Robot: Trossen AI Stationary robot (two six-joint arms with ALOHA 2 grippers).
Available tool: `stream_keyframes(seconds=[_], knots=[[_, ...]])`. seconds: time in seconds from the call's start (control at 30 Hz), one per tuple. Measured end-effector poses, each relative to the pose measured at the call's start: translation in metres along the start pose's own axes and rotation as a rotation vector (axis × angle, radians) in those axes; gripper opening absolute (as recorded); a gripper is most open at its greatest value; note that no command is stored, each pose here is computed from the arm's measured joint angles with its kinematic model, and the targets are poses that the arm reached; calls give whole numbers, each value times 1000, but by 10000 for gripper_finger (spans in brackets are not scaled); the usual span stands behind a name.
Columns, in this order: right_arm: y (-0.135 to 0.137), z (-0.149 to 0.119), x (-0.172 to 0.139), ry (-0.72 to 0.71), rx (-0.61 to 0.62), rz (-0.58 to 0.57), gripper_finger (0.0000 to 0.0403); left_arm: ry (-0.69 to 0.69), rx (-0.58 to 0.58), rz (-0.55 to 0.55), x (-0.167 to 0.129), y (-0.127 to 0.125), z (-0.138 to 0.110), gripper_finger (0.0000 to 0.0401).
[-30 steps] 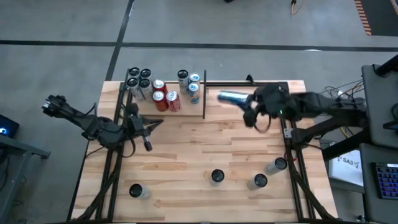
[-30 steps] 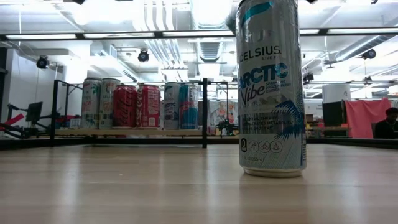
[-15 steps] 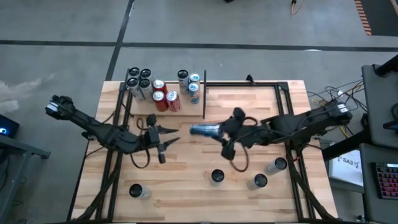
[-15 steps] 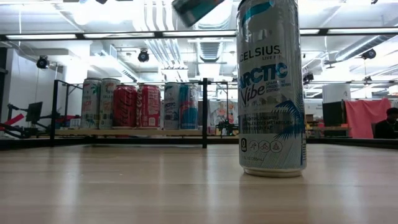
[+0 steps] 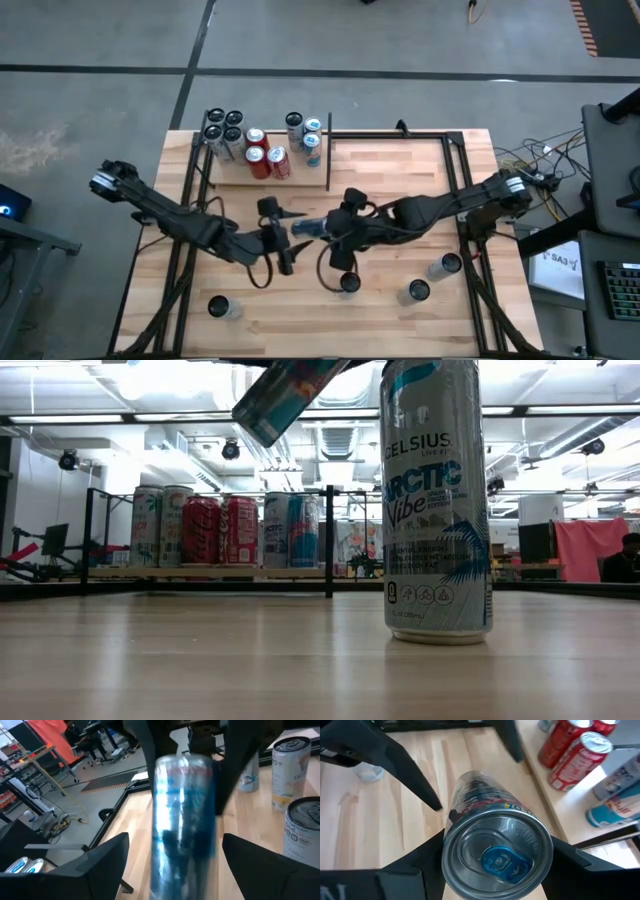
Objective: Place canned beverage on shelf
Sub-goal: Put the blue and silver soda can on the shelf aligned with the other blue and silver soda cans
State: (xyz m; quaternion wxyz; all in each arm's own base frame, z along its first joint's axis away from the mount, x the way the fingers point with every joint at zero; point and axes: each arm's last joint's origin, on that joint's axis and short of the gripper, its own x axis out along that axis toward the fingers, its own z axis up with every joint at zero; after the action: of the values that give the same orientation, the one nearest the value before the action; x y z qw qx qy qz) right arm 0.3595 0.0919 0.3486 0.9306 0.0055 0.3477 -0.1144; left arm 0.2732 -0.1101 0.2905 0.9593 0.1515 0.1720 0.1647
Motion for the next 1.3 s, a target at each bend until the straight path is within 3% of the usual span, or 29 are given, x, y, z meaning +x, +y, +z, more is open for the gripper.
stream_keyframes(seconds=[0.13, 0.27, 0.53, 1.1, 1.3], knots=[[3, 1, 3, 46, -15, -3, 230, 43, -4, -18, 5, -10, 3, 305], [5, -4, 7, 79, -13, -15, 230, 153, -12, -47, -9, -26, -11, 299], [6, -10, 13, 94, -22, -19, 230, 47, 38, 118, -37, -59, -30, 290], [7, -6, 13, 51, -55, -4, 230, 65, 15, 241, -16, -51, -33, 290], [7, -5, 13, 41, -62, -10, 230, 92, -2, 138, -11, -51, -33, 290]])
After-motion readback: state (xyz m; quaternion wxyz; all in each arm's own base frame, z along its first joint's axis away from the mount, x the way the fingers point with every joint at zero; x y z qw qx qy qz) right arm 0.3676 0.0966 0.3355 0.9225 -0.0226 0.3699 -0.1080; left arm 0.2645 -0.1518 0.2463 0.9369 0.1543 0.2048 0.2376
